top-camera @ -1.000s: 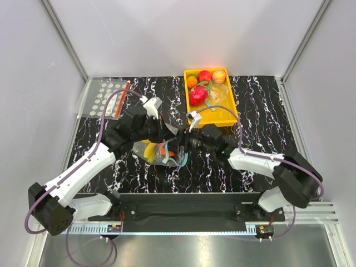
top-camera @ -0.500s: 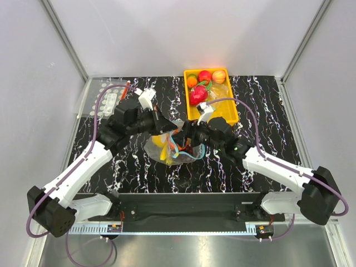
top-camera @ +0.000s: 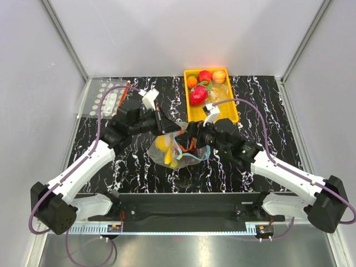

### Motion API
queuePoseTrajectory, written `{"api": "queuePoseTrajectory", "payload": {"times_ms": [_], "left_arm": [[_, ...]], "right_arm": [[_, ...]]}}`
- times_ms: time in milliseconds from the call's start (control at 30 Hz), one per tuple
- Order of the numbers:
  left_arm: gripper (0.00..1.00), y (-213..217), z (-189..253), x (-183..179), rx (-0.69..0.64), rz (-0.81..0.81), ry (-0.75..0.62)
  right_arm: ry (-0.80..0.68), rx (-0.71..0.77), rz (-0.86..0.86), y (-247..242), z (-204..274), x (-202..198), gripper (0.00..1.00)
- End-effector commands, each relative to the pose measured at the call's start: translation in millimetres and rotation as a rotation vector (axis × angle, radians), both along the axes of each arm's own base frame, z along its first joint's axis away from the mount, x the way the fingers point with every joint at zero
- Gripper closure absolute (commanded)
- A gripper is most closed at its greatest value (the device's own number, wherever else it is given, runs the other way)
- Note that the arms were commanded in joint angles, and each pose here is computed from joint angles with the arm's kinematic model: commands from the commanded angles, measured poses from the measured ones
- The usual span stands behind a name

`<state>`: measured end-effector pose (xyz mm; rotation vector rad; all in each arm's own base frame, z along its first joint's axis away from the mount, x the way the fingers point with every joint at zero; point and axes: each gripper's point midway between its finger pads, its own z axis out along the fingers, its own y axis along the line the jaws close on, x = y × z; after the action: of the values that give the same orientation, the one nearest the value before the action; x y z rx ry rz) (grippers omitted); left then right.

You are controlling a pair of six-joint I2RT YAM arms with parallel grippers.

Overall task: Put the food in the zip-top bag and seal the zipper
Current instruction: Place the fake fruit in the zipper food storage bag, then adjust the zipper food storage bag at the center of the board.

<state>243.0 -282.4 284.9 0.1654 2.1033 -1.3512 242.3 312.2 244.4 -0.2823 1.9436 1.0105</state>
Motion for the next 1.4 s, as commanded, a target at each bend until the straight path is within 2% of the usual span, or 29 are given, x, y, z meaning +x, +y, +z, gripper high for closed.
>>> {"api": "queuePoseTrajectory", "payload": {"times_ms": [0,167,200,367,400,467,500,667,800,867,900,1033,1233,1367], "left_arm": [[1.00,-8,29,-1,-0.085,-0.043,-0.083],[1.00,-7,28,-2,-0.077,-0.047,-0.087],[1.00,-7,27,-2,-0.076,-0.047,-0.087],[1.00,-6,23,-1,-0.060,-0.044,-0.086],[1.00,-5,22,-2,-0.059,-0.045,-0.086],[1.00,-5,22,-2,-0.059,-0.047,-0.087],[1.00,-5,22,-3,-0.059,-0.047,-0.087],[1.00,-4,22,-3,-0.053,-0.044,-0.090],[1.00,-3,21,-3,-0.049,-0.040,-0.091],[1.00,-3,20,-3,-0.047,-0.039,-0.088],[1.00,-2,21,-3,-0.048,-0.037,-0.090],[1.00,-2,21,-2,-0.045,-0.036,-0.091],[1.00,-1,19,0,-0.032,-0.024,-0.092],[1.00,3,18,2,-0.012,0.003,-0.101]], "right_arm": [[-0.042,0.010,-0.010,-1,13,0,0.02],[-0.062,0.005,-0.021,-4,14,2,0.00],[-0.061,0.005,-0.023,-4,13,1,0.07],[-0.073,0.005,-0.060,-11,17,5,0.18],[-0.075,-0.002,-0.066,-12,16,5,0.17],[-0.081,-0.016,-0.090,-17,16,9,0.03],[-0.071,-0.040,-0.092,-19,13,8,0.00],[-0.090,-0.038,-0.113,-26,18,7,0.00],[-0.110,-0.042,-0.137,-38,25,4,0.07],[-0.114,-0.047,-0.137,-43,28,0,0.19],[-0.113,-0.051,-0.130,-44,28,-2,0.21],[-0.106,-0.079,-0.113,-50,20,-10,0.24],[-0.030,-0.151,-0.191,-73,-4,-14,0.23],[0.135,-0.245,-0.270,-94,-33,-25,0.25]]}}
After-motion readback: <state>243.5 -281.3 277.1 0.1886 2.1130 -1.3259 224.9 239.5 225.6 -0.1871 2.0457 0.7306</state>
